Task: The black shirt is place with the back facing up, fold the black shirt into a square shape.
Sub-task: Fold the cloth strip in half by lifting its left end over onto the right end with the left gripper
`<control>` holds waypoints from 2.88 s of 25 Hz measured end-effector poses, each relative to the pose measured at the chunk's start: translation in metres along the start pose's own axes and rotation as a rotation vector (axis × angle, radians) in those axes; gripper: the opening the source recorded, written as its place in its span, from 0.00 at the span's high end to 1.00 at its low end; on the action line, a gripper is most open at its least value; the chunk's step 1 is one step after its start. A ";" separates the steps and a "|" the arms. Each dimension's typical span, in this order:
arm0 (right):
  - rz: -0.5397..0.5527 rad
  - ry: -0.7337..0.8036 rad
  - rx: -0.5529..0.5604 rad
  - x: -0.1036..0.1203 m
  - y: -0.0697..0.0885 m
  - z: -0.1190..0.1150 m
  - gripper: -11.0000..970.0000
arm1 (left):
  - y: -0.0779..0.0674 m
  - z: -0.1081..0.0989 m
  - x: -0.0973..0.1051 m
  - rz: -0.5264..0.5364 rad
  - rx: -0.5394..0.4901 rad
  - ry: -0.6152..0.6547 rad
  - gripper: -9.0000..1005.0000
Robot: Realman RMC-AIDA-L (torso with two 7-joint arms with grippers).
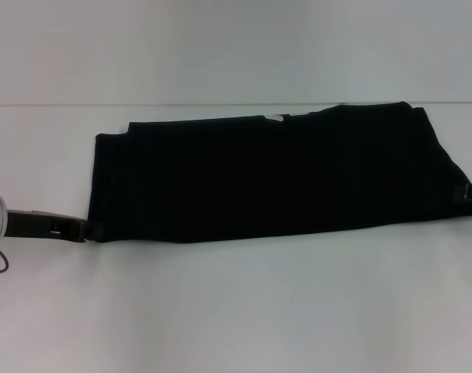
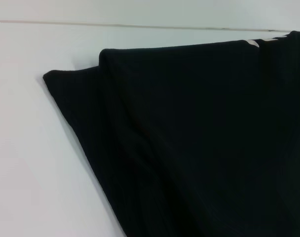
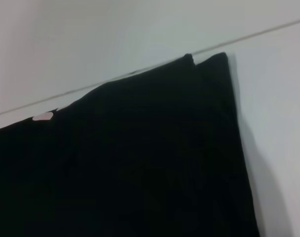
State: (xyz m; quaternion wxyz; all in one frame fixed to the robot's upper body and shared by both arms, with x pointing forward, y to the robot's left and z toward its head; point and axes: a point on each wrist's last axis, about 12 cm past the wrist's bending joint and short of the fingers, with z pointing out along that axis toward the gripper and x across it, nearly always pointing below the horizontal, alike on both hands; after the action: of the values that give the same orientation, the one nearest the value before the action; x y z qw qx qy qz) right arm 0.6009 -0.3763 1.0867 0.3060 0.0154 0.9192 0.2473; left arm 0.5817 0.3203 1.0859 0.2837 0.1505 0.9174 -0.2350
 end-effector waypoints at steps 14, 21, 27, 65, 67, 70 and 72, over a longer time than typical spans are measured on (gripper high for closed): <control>-0.041 0.023 0.015 0.002 0.011 0.016 0.32 | 0.000 0.001 0.000 0.002 0.001 0.001 0.95; -0.032 0.021 0.019 0.006 0.008 0.015 0.47 | -0.001 0.001 0.000 0.004 0.002 0.002 0.94; -0.033 0.019 0.018 0.009 0.008 0.016 0.67 | -0.001 0.001 -0.001 0.007 0.003 0.002 0.93; 0.130 -0.097 -0.027 0.074 -0.033 -0.034 0.92 | 0.006 -0.010 -0.001 0.092 -0.013 0.002 0.88; 0.134 -0.102 -0.028 0.075 -0.034 -0.035 0.91 | 0.008 -0.012 0.000 0.085 -0.018 -0.005 0.88; 0.137 -0.106 -0.031 0.076 -0.034 -0.035 0.91 | 0.009 -0.013 0.000 0.082 -0.018 -0.007 0.88; 0.136 -0.107 -0.033 0.075 -0.034 -0.035 0.90 | 0.009 -0.014 0.000 0.083 -0.017 -0.007 0.87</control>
State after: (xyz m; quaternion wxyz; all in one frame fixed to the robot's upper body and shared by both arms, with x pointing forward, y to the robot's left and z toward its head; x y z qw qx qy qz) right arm 0.5240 -0.4079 1.0536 0.3373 0.0859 0.8941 0.2817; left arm 0.5791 0.3347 1.0928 0.2975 0.1851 0.9114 -0.2158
